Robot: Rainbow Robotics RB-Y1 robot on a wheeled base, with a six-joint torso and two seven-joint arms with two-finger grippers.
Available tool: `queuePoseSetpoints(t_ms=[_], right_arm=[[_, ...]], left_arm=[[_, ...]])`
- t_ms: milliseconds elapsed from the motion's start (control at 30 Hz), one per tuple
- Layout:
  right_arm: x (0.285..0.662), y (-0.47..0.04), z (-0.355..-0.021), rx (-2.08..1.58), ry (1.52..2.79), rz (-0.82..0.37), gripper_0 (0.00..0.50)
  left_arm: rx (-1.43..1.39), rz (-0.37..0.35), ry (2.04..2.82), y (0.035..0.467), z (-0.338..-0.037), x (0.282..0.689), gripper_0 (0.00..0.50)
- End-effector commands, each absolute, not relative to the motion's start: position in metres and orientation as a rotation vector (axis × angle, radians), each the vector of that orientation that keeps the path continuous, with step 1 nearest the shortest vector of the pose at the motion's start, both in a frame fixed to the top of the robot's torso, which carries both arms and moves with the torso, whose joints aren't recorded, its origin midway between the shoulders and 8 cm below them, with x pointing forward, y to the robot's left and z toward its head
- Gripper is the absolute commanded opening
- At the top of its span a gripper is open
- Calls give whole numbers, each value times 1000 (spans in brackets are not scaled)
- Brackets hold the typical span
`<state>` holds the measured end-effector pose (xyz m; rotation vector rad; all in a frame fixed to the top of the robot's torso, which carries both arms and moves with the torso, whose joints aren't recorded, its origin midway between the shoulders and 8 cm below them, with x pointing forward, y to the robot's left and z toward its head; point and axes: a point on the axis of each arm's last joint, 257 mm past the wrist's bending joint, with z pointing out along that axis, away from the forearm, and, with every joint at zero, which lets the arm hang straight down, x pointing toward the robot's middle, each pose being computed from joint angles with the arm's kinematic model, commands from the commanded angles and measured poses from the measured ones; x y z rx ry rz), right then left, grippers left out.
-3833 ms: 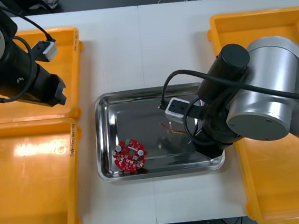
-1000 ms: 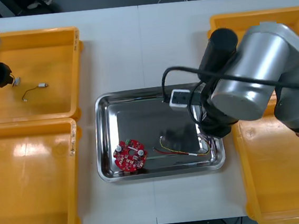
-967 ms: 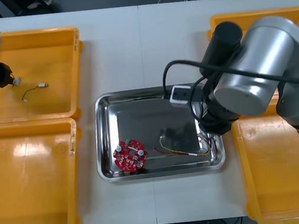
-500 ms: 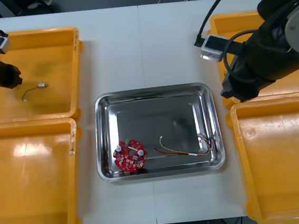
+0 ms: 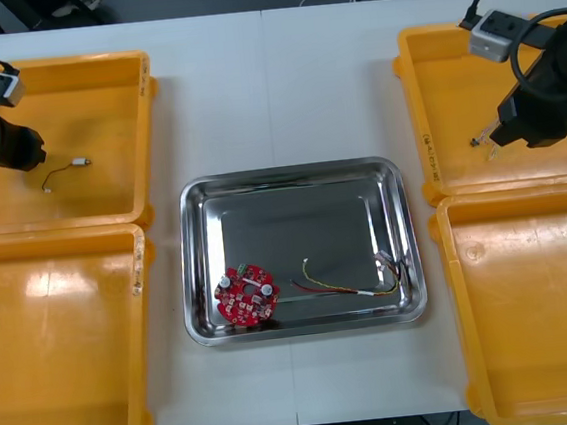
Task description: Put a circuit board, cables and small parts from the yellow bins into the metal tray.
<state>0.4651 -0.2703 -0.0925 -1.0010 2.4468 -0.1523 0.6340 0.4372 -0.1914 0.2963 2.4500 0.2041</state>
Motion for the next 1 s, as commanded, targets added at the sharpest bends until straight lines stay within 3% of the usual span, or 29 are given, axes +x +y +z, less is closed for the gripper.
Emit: queuePoseSetpoints(t_ms=[33,433,500,533,567,1000], right_arm=[[479,-299,-57,-867,2432,-211,500],[500,-331,-56,-588,2526,-193,500],[503,-332,-57,-517,2542,-173,500],[505,-331,-55,-473,2548,-161,500],[507,-331,-55,-430,2554,-153,500],[525,-339,-59,-25,2612,-74,500]], left_arm=[[382,220,2372,415,-168,657,500],[383,196,2367,411,-174,659,500],[379,193,2369,412,-175,658,353],[382,197,2370,412,-176,657,150],[380,194,2371,411,-177,657,2],[383,190,2382,413,-180,655,0]])
